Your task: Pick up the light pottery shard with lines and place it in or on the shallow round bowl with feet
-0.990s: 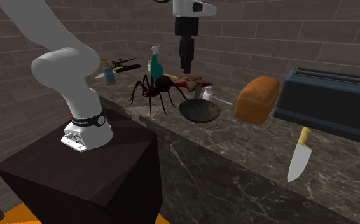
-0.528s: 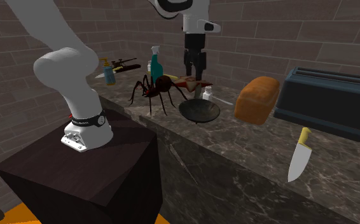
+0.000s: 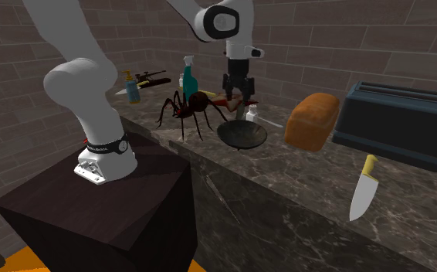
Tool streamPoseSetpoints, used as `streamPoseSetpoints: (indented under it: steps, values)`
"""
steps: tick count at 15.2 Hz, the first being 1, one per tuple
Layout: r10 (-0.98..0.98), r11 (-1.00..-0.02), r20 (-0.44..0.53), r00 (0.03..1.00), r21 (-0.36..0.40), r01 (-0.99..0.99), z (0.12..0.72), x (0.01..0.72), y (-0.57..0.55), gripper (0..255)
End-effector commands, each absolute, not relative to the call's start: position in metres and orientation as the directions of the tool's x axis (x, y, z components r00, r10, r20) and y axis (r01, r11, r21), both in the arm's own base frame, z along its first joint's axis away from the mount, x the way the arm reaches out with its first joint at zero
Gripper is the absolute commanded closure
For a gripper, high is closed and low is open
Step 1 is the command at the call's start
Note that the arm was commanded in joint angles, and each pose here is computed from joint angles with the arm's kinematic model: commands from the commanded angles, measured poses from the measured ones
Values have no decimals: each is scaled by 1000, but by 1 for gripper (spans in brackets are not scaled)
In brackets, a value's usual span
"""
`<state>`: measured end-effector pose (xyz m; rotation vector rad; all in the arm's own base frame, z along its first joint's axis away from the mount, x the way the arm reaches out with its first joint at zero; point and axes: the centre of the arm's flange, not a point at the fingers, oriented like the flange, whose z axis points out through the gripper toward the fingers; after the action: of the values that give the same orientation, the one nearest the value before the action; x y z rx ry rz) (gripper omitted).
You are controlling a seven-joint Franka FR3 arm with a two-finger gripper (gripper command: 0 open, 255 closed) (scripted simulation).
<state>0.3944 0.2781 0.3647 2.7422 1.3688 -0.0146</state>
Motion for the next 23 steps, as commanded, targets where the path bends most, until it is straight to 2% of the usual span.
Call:
streamPoseSetpoints:
  steps: [1,3,10,18,19,23]
  values:
    - [839,-540,-42,542,61,840,352,389,300,0]
    - [865,-497,-43,500,59,866,342,384,315,0]
    - [865,-497,-43,500,59,866,302,385,312,0]
    - [865,-497,-43,500,59,866,302,385,312,0]
    - [865,-497,-43,500,59,866,302,385,312,255]
    - [865,-497,-43,500,59,866,302,385,312,255]
